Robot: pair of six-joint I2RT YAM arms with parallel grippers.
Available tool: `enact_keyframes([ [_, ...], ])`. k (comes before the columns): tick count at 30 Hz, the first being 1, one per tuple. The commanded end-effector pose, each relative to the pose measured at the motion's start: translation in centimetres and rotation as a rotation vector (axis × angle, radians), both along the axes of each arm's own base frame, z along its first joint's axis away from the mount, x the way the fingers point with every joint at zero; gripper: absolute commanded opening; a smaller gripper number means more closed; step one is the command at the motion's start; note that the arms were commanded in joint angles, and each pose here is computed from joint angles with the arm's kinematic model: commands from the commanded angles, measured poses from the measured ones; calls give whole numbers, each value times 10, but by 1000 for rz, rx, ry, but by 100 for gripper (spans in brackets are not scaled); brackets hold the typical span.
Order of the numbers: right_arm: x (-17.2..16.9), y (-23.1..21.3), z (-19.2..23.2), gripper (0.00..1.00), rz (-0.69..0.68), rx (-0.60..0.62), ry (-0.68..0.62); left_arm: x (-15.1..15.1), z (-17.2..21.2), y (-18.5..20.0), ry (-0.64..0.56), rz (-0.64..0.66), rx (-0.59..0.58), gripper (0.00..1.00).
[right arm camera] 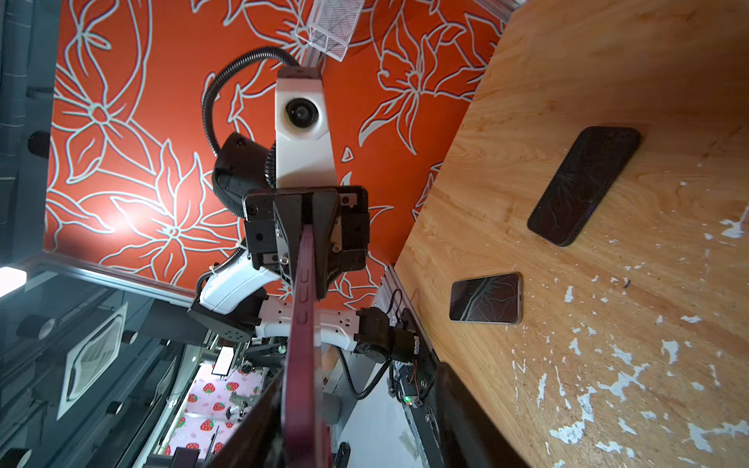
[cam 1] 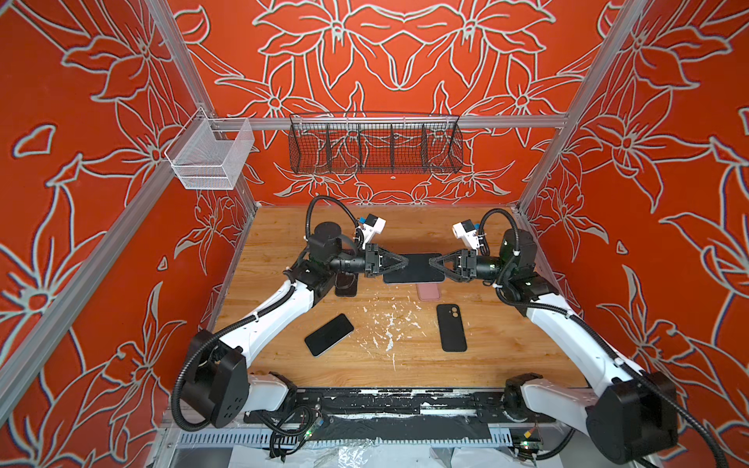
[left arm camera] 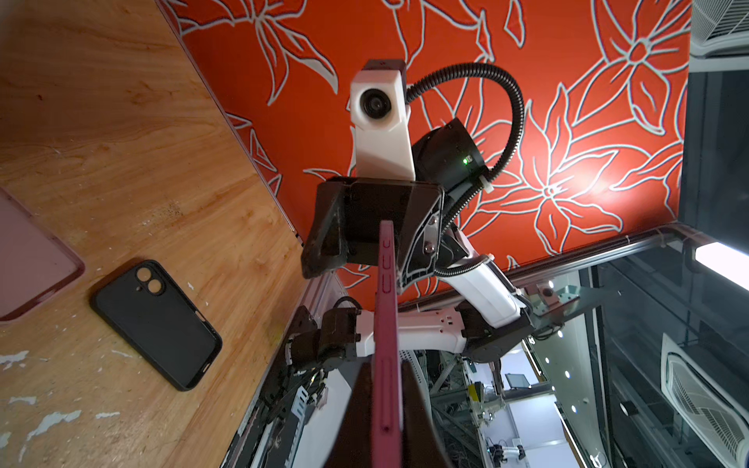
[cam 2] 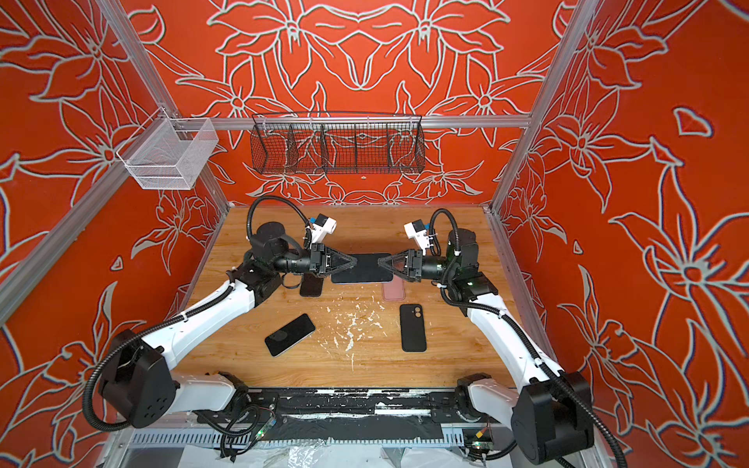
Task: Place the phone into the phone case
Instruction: 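Hold the red-framed phone level between both grippers and lower it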
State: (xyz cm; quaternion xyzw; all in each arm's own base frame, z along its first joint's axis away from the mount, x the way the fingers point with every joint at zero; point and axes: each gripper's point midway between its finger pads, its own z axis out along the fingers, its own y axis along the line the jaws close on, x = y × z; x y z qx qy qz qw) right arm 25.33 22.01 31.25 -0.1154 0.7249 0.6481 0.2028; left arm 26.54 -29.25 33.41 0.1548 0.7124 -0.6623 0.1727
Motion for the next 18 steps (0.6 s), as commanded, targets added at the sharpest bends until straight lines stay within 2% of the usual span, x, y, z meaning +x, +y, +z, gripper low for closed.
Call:
enact_keyframes([
  [1, -11, 0, 12, 55, 58, 9, -61, -29, 1, 7, -49, -113, 63, 0],
  [11, -16, 8, 14, 40, 83, 20, -9, -21, -8, 4, -35, -99, 67, 0],
  [18, -22, 28, 6, 35, 119, 18, 18, -10, -12, -1, -16, -83, 25, 0],
])
